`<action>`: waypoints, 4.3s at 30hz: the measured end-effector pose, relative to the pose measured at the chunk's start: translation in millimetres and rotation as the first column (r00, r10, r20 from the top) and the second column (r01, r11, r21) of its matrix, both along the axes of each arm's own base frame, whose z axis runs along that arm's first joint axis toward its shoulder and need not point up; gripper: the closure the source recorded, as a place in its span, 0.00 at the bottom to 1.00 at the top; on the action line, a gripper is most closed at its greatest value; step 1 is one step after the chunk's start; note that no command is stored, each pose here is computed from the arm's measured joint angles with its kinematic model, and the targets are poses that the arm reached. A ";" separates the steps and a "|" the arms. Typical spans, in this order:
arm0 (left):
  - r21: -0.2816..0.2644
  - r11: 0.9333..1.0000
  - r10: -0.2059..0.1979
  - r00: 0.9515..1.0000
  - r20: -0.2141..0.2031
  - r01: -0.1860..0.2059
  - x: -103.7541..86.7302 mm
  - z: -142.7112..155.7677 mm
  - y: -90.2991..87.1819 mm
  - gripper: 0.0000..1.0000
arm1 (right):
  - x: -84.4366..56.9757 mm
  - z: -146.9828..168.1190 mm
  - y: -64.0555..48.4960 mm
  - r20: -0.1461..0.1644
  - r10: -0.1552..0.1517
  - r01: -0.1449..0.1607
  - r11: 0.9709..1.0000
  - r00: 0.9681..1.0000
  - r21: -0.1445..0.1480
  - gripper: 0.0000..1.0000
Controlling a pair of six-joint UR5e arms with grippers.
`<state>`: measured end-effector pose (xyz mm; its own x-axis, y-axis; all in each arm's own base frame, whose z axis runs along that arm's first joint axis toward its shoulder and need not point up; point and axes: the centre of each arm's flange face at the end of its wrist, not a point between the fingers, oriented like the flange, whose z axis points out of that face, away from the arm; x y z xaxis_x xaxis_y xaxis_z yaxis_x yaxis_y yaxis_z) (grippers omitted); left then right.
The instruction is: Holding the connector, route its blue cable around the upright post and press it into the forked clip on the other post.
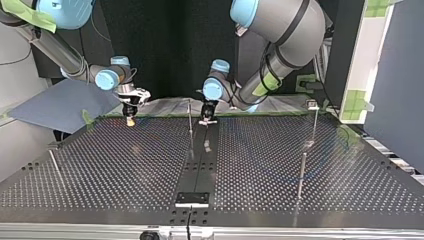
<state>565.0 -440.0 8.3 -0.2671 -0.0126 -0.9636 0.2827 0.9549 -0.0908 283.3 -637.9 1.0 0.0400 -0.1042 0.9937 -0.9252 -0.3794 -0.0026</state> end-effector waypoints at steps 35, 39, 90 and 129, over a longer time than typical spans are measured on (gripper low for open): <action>0.154 0.975 -0.143 0.982 -0.119 0.161 -86.3 19.9 -28.1 0.00 | 1.3 -4.8 7.2 -0.017 0.007 -0.006 0.999 1.000 0.051 1.00; 0.156 0.974 -0.146 0.983 -0.110 0.162 -92.6 21.2 -34.1 0.00 | 1.3 -4.9 7.4 -0.017 0.007 -0.006 0.999 1.000 0.053 1.00; 0.157 0.971 -0.163 0.981 -0.101 0.178 -126.4 27.9 -49.1 0.00 | 0.2 -6.9 8.3 -0.017 0.005 -0.004 0.998 1.000 0.063 1.00; -0.295 0.954 -0.037 0.998 0.042 0.048 -256.0 145.5 -24.0 0.00 | -2.1 -8.8 7.2 0.001 0.007 -0.007 0.998 1.000 0.068 1.00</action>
